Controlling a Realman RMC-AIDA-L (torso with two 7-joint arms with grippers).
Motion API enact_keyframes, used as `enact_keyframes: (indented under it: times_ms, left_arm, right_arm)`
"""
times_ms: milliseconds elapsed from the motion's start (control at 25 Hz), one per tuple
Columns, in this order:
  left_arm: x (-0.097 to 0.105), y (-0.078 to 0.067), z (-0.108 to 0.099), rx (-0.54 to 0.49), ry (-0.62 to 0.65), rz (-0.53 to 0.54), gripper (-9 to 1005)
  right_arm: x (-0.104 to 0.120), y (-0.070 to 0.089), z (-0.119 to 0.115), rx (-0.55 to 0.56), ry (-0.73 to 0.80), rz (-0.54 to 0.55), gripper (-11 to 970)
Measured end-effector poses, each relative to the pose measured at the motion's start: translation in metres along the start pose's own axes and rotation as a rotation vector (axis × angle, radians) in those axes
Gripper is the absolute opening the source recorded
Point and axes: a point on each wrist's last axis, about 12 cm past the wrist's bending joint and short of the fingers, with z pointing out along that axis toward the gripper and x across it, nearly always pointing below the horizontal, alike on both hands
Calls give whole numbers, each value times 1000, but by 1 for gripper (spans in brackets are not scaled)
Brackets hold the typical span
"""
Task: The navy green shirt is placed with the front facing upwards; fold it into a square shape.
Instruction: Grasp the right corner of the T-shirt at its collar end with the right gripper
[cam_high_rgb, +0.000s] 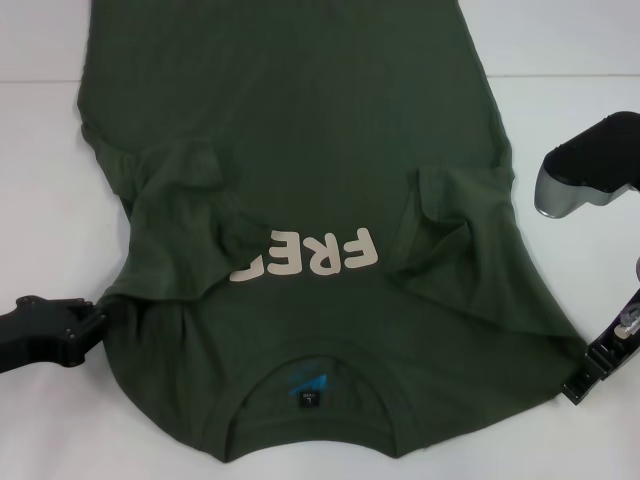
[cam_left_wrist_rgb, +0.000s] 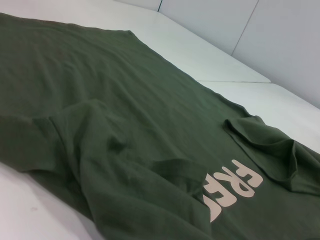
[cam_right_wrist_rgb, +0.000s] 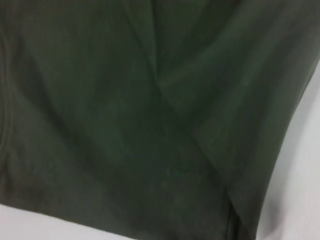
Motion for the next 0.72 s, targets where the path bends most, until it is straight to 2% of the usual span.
enact_keyframes:
  times_ms: [440, 520, 720]
  left_arm:
    - [-1, 0, 1, -1, -1, 0, 27]
    - [-1, 0, 1, 0, -1, 2, 27]
    - [-2, 1, 1, 0, -2, 5, 27]
  right_arm:
    - [1, -4, 0, -10, -23, 26, 769]
    - [1, -4, 1, -11, -28, 28, 613]
    - [0, -6, 0, -11, -40, 36, 614]
